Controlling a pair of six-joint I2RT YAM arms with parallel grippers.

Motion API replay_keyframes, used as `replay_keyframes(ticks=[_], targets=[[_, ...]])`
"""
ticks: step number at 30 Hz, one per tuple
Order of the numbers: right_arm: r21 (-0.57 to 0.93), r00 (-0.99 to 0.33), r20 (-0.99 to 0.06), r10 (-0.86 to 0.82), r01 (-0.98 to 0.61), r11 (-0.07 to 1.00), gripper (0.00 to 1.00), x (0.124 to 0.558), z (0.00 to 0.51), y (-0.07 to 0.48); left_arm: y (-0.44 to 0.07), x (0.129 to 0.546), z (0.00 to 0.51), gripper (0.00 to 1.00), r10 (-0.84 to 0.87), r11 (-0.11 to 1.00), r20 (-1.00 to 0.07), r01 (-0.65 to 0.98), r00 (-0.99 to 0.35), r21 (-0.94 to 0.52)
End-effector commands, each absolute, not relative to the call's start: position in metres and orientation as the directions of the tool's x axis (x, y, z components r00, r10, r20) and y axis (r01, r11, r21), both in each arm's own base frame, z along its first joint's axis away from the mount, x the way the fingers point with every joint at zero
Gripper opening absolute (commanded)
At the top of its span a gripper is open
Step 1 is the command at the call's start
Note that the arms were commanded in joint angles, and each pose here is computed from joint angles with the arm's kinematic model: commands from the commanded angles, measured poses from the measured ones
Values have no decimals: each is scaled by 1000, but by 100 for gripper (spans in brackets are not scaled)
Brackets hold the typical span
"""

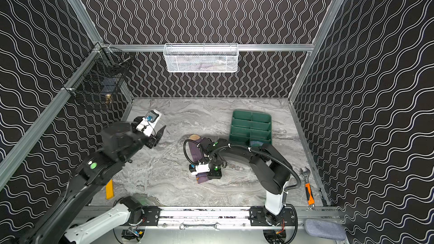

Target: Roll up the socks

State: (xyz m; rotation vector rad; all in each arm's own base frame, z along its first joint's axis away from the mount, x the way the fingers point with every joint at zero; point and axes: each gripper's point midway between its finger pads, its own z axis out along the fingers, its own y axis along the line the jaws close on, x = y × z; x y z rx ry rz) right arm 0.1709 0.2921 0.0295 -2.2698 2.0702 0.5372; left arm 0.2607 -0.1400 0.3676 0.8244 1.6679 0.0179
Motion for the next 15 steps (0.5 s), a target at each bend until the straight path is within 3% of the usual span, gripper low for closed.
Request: replay_keyframes(ticks=[1, 6, 11, 15], targets=[[344, -22, -241, -970, -937, -64, 0, 163, 30, 290, -185, 227, 366, 71, 553, 501, -824, 741, 124, 447], [417, -65, -202, -977, -908, -26, 0, 172, 18, 299, -228, 208, 327, 73, 610, 303, -778, 863, 149, 403], [466, -89, -192, -977, -885, -11, 0, 169, 5, 301, -277, 167, 241, 74, 789, 55, -550, 860, 274, 507], [476, -113, -201, -973, -879, 4, 0, 173, 3, 302, -291, 142, 186, 75, 847, -13, -448, 853, 287, 522]])
